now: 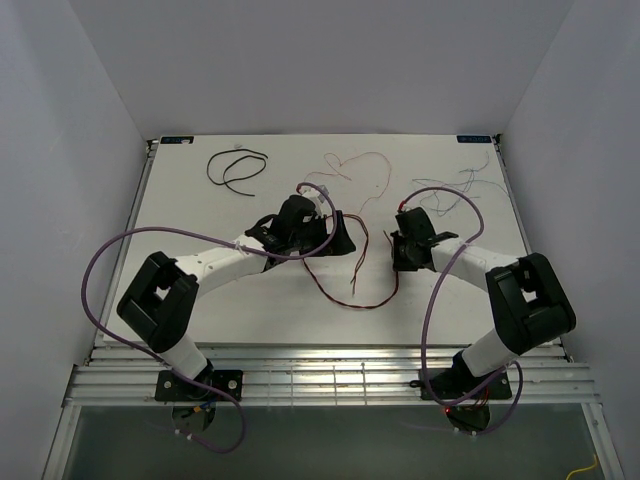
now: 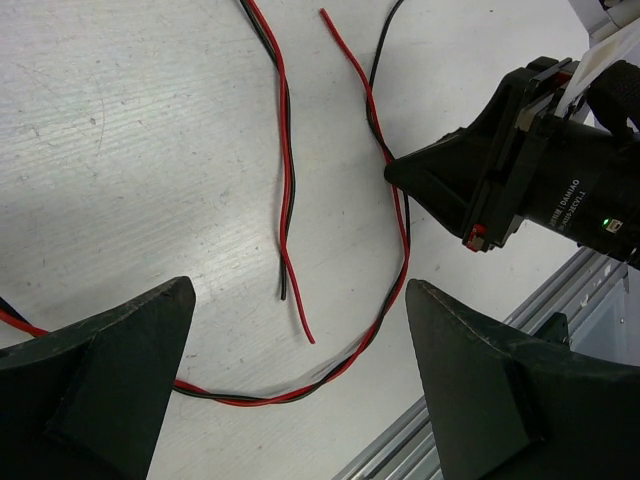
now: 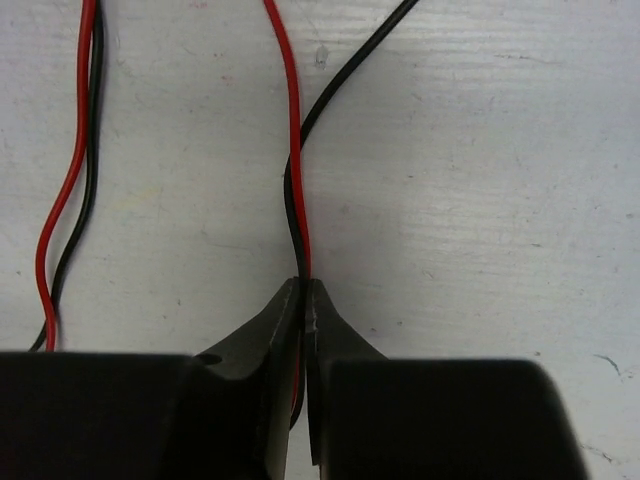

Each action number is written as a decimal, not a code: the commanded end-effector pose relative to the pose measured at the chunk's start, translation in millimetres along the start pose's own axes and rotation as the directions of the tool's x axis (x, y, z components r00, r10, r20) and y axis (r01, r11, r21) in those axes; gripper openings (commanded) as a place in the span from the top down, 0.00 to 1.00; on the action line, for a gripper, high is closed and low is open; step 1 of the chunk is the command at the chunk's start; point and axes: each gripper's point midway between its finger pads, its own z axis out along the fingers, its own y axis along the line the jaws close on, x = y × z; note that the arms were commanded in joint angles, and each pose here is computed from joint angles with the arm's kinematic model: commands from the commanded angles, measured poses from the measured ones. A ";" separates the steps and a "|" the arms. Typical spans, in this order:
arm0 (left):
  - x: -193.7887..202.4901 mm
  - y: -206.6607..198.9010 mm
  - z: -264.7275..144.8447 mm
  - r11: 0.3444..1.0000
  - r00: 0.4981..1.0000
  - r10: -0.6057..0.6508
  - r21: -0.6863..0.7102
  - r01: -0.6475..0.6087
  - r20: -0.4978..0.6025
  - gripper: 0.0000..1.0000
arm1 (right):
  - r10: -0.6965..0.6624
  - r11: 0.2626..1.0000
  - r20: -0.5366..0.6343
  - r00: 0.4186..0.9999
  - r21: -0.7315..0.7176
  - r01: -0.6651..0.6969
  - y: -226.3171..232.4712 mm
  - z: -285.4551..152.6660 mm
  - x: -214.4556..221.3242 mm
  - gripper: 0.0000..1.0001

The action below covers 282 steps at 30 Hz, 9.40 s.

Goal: Untangle the cables

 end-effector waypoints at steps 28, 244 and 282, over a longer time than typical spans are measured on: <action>-71.6 -59.1 36.3 0.979 0.979 -0.120 0.180 0.091 0.162 0.03 | -0.114 0.889 0.461 0.880 -0.349 0.297 73.0 -104.3 -43.6 0.92; -274.6 -180.4 -392.8 0.576 0.239 0.428 -0.059 -0.816 0.871 1.00 | -0.388 0.354 0.890 0.239 -0.095 0.930 166.0 -270.9 -133.6 0.10; -263.1 -104.5 -400.3 0.878 0.296 0.295 -0.136 -0.459 0.909 1.00 | -0.378 0.328 0.907 0.186 -0.057 0.943 288.9 -170.8 -145.9 0.92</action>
